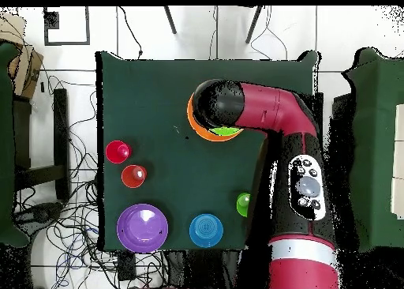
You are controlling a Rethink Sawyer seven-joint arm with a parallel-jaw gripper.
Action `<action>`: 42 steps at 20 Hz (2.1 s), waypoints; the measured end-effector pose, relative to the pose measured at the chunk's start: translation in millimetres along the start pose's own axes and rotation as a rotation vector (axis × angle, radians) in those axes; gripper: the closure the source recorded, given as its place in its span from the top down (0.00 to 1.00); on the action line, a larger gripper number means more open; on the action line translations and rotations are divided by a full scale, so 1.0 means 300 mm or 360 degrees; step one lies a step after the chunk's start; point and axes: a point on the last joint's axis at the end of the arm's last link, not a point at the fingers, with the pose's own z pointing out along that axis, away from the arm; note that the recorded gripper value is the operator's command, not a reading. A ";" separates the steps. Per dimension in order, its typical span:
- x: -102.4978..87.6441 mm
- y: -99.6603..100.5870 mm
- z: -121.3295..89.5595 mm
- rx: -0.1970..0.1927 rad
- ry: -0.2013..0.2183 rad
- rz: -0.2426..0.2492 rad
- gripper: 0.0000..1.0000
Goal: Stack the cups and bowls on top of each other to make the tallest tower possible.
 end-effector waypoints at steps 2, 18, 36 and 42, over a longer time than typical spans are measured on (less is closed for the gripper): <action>0.005 0.003 0.007 0.0003 -0.0004 -0.0005 0.00; 0.016 -0.038 0.100 0.0040 -0.0032 -0.0001 0.00; 0.059 -0.036 0.183 0.0103 -0.0088 -0.0053 0.00; 0.073 -0.025 0.177 0.0120 -0.0098 -0.0073 0.00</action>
